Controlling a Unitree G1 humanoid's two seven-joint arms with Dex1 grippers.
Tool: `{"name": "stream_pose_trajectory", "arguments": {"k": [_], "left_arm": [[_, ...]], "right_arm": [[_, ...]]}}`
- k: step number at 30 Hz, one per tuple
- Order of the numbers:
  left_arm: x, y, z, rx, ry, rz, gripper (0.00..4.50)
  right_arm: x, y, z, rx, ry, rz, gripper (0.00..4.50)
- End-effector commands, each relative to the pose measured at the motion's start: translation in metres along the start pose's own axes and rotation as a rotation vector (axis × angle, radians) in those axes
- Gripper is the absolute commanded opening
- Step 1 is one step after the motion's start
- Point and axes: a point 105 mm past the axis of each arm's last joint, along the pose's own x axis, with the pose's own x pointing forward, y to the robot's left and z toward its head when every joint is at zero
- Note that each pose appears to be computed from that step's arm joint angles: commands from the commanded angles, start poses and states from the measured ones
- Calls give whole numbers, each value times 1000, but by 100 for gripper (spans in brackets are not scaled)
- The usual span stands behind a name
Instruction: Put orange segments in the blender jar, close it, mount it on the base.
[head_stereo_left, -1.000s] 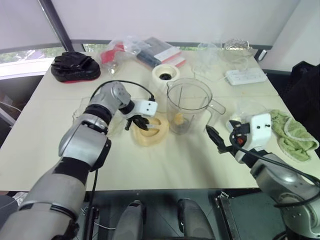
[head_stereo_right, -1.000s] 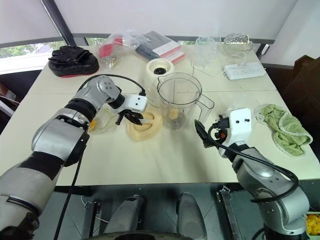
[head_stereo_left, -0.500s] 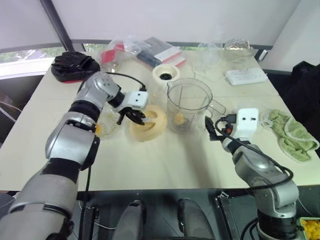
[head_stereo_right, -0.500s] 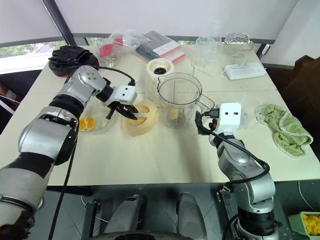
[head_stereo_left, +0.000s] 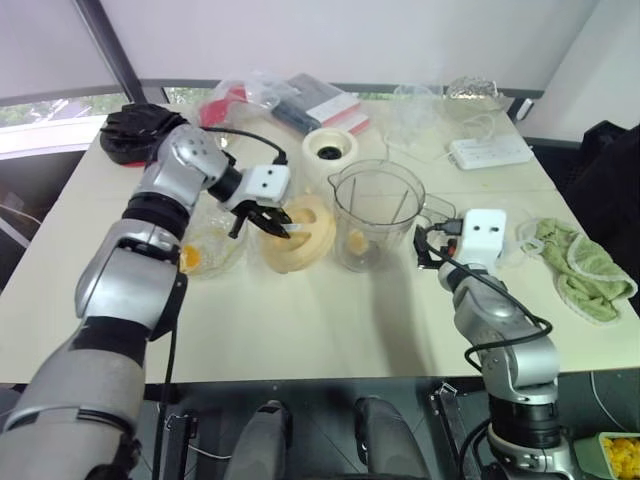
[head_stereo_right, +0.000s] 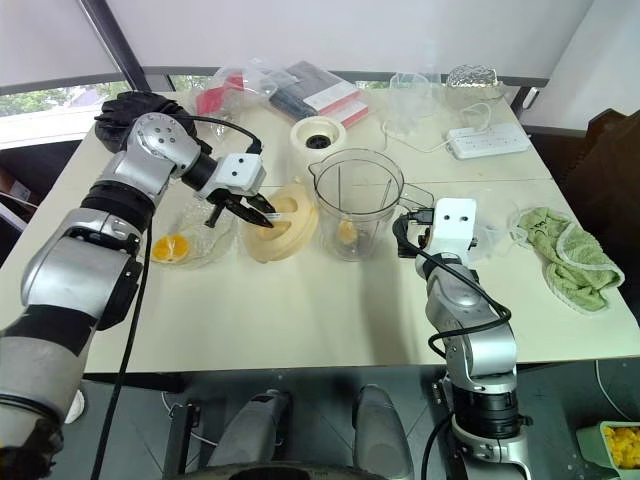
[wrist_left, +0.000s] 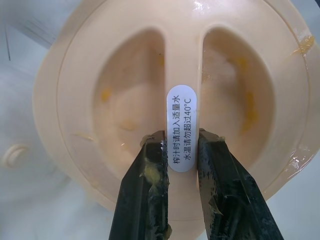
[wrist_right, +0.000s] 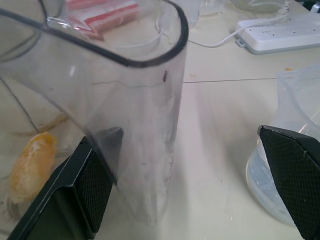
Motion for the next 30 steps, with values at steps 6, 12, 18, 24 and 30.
{"name": "stream_pose_trajectory", "arguments": {"k": [6,12,18,24,30], "left_arm": [[-18,-2,8,45,-19,27,27],[-29,-9,21,41,-67,15,27],[-62,-6,47,43,-106,49,27],[-90,11,59,54,-24,93,27],[-95,38,77,111,72,131,27]], "right_arm": [[5,8,15,10,-68,-12,317],[7,11,17,11,-76,-6,96],[10,14,18,10,-72,0,96],[12,21,17,14,-79,14,96],[12,25,15,28,-93,4,96]]}}
